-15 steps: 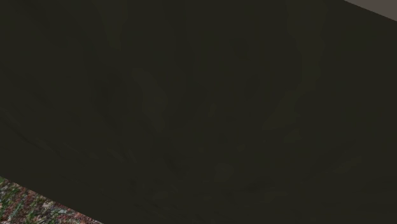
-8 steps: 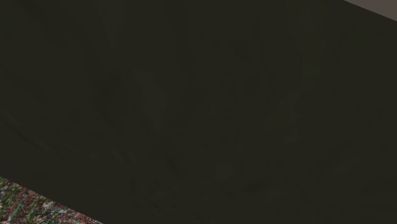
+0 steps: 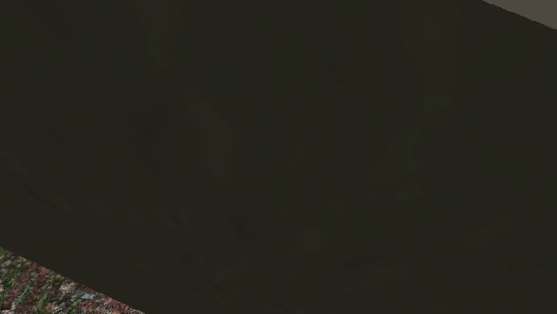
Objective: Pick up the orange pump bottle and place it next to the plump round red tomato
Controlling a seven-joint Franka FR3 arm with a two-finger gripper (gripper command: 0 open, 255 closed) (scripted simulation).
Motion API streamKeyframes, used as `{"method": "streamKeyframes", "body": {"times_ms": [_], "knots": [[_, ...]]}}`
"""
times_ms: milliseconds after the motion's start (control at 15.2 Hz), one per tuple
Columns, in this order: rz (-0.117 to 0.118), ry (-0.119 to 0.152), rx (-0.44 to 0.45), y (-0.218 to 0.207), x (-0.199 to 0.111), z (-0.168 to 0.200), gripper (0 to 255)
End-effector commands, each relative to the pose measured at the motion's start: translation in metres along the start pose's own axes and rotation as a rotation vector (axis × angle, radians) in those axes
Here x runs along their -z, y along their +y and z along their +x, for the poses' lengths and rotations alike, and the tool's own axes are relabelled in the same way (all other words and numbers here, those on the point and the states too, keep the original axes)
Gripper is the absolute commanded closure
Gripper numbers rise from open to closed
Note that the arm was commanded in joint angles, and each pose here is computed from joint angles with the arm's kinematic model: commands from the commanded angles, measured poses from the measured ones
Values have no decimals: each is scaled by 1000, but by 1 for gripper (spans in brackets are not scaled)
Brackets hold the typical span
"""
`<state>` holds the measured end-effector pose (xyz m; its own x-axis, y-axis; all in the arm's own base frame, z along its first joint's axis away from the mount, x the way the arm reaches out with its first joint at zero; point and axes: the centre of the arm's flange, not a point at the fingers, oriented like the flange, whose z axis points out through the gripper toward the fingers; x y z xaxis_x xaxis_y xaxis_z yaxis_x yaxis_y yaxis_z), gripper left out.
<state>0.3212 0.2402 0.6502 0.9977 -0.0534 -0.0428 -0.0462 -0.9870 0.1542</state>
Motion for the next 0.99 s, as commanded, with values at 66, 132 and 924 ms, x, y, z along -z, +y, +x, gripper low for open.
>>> {"method": "streamKeyframes", "body": {"times_ms": [66,132,924], "knots": [[0,0,0,-1,-15,1,255],[0,0,0,-2,-20,1,255],[0,0,0,-12,-83,4,255]]}}
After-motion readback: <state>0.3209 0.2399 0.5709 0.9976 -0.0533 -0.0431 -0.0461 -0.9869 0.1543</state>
